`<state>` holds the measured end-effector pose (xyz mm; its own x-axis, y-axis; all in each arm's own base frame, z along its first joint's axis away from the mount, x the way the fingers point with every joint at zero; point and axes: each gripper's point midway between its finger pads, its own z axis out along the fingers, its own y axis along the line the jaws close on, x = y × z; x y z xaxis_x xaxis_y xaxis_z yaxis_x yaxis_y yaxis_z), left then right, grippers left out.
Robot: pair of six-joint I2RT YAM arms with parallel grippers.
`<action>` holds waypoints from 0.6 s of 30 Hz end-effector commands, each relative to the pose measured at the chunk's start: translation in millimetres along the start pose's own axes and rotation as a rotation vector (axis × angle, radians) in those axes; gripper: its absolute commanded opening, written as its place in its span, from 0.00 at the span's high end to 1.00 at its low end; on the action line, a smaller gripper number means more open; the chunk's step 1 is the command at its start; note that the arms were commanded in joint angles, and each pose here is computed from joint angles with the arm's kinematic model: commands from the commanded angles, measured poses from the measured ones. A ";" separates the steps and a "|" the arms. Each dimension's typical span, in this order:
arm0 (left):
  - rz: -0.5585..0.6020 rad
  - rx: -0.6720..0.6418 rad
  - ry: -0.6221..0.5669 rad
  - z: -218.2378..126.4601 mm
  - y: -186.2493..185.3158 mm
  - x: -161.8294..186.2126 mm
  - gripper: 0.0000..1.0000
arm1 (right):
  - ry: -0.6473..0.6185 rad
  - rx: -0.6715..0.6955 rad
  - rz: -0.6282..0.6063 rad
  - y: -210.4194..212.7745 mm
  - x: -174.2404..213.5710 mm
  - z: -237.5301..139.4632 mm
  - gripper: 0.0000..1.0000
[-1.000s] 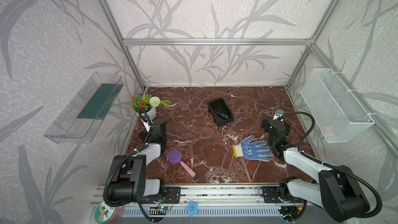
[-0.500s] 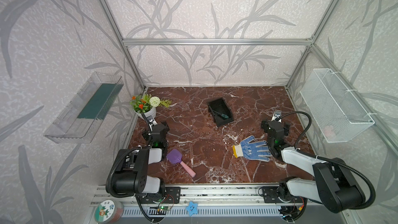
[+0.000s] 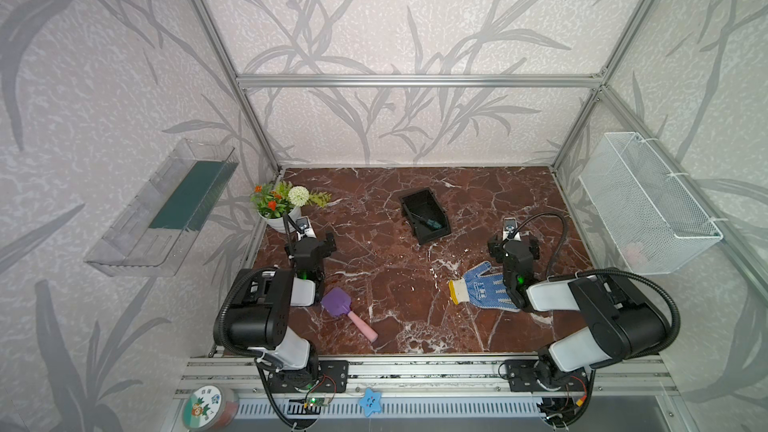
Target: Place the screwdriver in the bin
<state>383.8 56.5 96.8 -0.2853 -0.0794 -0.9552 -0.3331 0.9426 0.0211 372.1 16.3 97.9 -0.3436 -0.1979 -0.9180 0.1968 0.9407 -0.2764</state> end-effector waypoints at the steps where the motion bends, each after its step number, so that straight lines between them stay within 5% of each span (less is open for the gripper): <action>1: 0.012 -0.019 0.026 4.1 2.3 -1.9 0.01 | 0.027 -0.120 0.143 -2.7 -7.1 12.8 0.01; 3: 0.012 -0.008 -0.040 1.9 1.4 -5.6 0.01 | 0.030 -0.154 0.124 1.4 -1.9 20.7 0.01; 18: 0.009 -0.013 -0.020 2.8 1.5 -4.1 0.01 | -0.036 -0.157 0.094 5.4 -5.4 21.5 0.01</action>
<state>387.3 57.0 99.4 -0.2755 -0.0764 -0.9583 -0.3353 0.9419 0.0213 392.4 14.4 88.9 -0.3271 -0.1117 -0.9384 0.0856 0.9854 -0.1471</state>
